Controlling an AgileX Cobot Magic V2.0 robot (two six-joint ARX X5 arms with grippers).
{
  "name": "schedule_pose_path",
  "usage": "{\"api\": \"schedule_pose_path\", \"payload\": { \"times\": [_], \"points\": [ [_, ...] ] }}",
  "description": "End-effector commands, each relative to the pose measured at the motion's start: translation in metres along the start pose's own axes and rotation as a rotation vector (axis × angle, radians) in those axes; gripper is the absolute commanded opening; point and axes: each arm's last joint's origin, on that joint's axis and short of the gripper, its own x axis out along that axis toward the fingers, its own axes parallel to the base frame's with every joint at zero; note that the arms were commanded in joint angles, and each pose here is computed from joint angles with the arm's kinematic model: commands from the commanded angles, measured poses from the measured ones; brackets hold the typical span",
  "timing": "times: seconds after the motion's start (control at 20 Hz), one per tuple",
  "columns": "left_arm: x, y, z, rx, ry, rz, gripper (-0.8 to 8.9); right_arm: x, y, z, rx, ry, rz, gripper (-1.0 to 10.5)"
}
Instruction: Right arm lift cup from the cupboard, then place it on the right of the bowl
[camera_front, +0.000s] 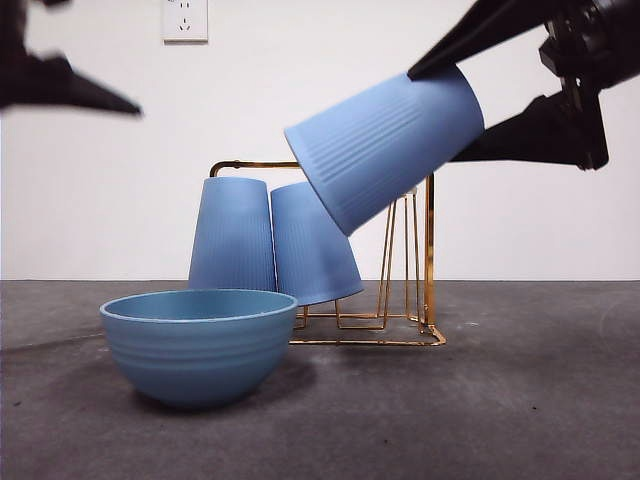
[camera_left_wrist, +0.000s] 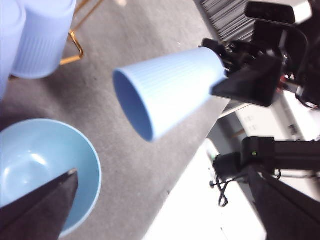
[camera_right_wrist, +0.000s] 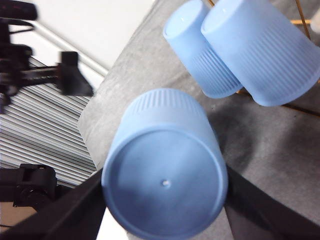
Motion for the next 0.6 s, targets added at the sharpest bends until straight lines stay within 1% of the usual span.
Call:
{"api": "schedule_pose_path", "payload": {
  "times": [0.05,0.3,0.45,0.5,0.6],
  "points": [
    [0.015,0.021,0.004,-0.097,-0.002,-0.038,5.58,0.004,-0.004,0.000,0.000,0.003,0.012,2.2],
    [0.033,0.042,0.013,-0.140,0.020,-0.164,5.58,0.012,-0.013,-0.001,0.016,0.007,0.030,2.2],
    [0.041,0.051,0.018,-0.165,0.017,-0.185,5.58,0.017,-0.018,0.002,0.037,0.002,0.053,2.2],
    [0.045,0.056,0.019,-0.180,0.021,-0.207,5.58,0.021,-0.021,0.004,0.045,-0.005,0.062,2.2],
    [0.052,0.062,0.020,-0.198,0.036,-0.232,5.58,0.029,-0.024,0.007,0.058,-0.017,0.097,2.2]
  ]
}}
